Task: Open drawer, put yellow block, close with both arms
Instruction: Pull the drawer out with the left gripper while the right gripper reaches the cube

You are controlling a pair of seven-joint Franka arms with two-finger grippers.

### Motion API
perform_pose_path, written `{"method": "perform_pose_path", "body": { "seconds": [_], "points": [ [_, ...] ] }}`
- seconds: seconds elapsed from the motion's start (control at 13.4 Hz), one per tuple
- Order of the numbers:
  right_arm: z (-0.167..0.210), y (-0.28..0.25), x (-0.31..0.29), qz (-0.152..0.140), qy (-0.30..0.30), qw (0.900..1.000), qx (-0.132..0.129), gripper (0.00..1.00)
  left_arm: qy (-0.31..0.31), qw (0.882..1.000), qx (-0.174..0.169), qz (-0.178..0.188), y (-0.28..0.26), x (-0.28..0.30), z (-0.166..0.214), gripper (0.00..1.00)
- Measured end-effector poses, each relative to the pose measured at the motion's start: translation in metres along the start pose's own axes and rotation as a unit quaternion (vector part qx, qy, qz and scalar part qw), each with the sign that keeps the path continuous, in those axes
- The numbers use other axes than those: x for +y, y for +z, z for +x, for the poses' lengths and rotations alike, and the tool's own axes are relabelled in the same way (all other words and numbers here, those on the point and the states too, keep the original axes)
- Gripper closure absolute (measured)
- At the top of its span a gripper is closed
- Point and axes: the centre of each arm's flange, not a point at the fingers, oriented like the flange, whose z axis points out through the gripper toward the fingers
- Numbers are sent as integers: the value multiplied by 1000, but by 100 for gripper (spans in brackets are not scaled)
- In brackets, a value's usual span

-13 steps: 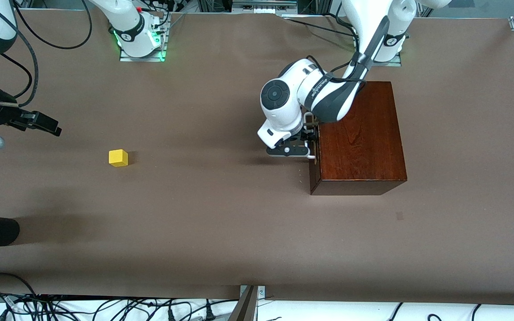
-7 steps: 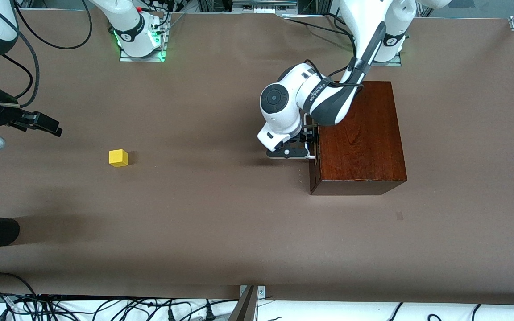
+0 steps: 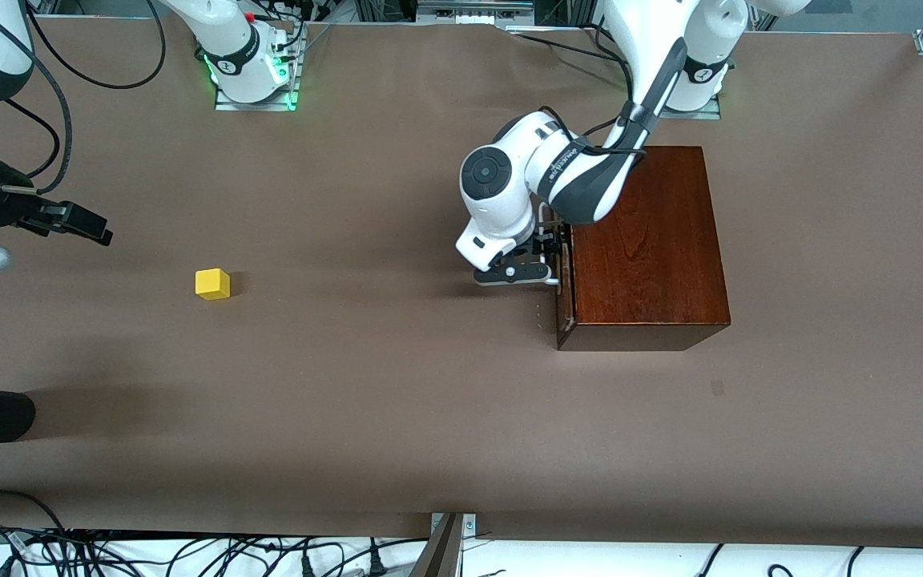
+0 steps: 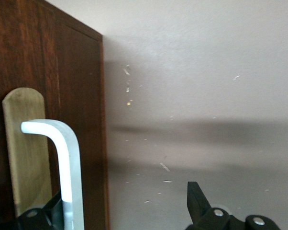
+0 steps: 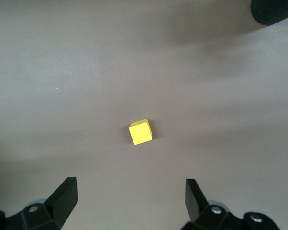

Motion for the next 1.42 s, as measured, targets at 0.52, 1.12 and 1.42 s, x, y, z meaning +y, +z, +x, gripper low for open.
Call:
{"method": "perform_pose_path", "body": {
  "seconds": [0.52, 1.12, 1.42],
  "points": [
    [0, 0, 0, 0, 0, 1000, 0, 0, 2, 1000, 23, -3, -5, 36, -9, 0],
    [1, 15, -6, -1, -5, 1000, -3, 0, 5, 999, 47, -18, -13, 62, -18, 0],
    [2, 56, -17, -5, -53, 998, -15, 0, 6, 998, 54, -23, -17, 75, -21, 0]
  ]
}}
